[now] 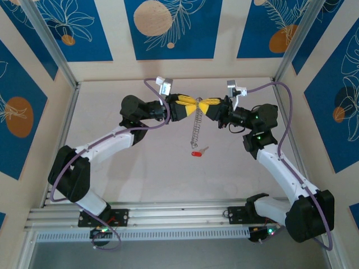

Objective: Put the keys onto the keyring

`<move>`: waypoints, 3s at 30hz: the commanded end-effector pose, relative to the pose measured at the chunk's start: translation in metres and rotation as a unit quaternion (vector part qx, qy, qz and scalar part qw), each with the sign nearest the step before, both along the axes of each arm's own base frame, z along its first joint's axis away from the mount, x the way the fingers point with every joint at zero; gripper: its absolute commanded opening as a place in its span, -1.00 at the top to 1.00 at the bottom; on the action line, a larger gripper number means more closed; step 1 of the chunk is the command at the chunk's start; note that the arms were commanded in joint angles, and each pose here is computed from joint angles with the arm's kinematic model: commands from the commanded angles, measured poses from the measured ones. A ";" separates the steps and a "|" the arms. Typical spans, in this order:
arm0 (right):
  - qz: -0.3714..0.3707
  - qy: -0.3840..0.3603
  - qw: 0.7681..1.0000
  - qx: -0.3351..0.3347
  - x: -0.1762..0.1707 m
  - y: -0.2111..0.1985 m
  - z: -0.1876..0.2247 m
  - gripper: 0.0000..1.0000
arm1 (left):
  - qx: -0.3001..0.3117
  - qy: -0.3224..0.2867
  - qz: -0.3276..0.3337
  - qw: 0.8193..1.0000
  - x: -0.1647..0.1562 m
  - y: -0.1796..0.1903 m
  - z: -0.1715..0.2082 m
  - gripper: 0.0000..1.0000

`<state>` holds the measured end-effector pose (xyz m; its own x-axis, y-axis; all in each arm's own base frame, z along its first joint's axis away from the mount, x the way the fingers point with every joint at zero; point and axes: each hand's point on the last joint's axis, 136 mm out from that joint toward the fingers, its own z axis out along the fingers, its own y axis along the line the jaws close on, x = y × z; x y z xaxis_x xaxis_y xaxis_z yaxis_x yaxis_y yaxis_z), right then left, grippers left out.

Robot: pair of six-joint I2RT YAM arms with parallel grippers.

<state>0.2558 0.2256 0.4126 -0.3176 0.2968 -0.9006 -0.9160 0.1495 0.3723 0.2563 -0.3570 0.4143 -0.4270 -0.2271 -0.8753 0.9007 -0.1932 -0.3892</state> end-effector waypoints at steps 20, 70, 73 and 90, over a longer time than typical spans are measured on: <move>-0.002 -0.021 1.000 0.007 -0.003 0.001 0.013 1.00 | 0.010 -0.044 -0.018 0.999 -0.016 -0.010 0.008 0.80; -0.247 0.358 0.896 -0.096 0.021 -0.072 -0.208 0.03 | 0.096 -0.292 0.248 0.919 -0.016 0.024 0.004 1.00; -0.251 0.388 0.877 -0.136 0.019 -0.068 -0.227 0.03 | 0.114 -0.268 0.261 0.920 -0.008 0.025 -0.007 1.00; -0.323 0.498 0.742 -0.313 0.015 -0.052 -0.330 0.24 | 0.162 -0.177 0.317 0.918 0.014 0.039 -0.051 1.00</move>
<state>0.2638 0.1800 0.0860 -0.9056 0.2634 -0.3325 0.0408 0.8344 0.5497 0.2750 -0.3257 0.3411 -0.0147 0.0221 -0.9996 0.8889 0.4582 -0.0029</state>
